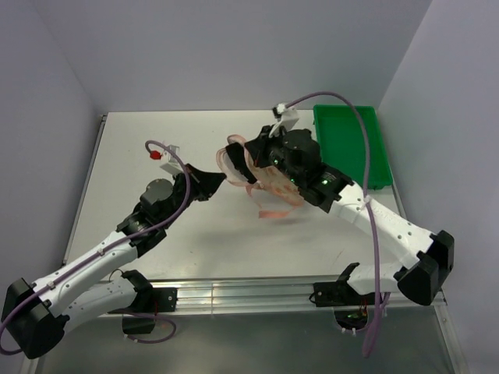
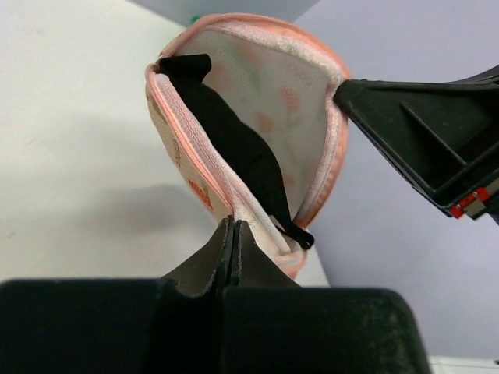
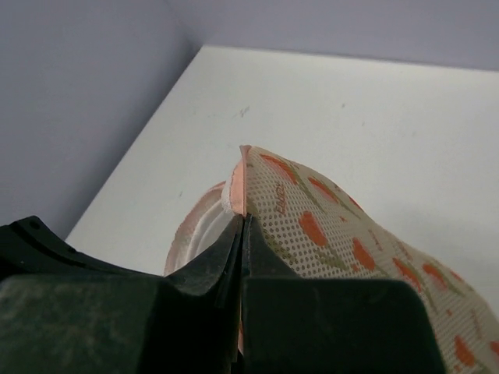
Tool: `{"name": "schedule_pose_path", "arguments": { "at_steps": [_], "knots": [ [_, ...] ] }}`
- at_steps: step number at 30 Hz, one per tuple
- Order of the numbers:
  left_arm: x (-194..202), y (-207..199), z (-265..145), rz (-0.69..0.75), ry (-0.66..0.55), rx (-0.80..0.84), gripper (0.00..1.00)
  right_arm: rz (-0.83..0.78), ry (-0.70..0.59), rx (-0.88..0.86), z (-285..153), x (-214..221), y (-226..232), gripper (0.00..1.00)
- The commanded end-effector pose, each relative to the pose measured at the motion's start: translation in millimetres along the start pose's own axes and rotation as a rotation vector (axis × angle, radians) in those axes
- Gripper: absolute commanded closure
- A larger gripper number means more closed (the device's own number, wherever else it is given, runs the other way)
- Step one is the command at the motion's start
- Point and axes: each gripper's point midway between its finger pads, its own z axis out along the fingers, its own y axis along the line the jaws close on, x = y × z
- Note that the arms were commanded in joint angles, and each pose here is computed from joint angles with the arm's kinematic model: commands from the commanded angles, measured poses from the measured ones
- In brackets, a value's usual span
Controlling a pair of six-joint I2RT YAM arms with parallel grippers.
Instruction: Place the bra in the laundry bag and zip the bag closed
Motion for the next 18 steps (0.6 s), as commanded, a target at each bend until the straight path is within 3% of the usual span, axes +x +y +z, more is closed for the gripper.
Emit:
{"name": "schedule_pose_path", "arguments": {
  "at_steps": [1,3,6,13,16,17,18],
  "knots": [
    [15,37,-11,-0.028,-0.010,-0.099,1.00,-0.032,0.150,-0.040,22,70,11,1.00],
    [35,59,-19,-0.053,0.027,-0.135,1.00,-0.067,0.279,-0.043,31,126,17,1.00],
    [59,84,-27,-0.075,0.077,-0.183,1.00,-0.089,0.362,-0.017,38,163,17,1.00],
    [59,109,-51,-0.069,0.043,-0.265,1.00,-0.054,0.453,-0.131,33,202,48,1.00],
    [56,119,-62,-0.047,0.031,-0.314,0.95,0.001,0.485,-0.159,26,217,63,0.79],
    [60,126,-68,-0.036,0.050,-0.347,0.87,0.019,0.498,-0.147,23,224,59,0.63],
    [59,131,-71,-0.027,0.047,-0.369,0.68,0.046,0.484,-0.136,19,218,59,0.51]
  ]
}}
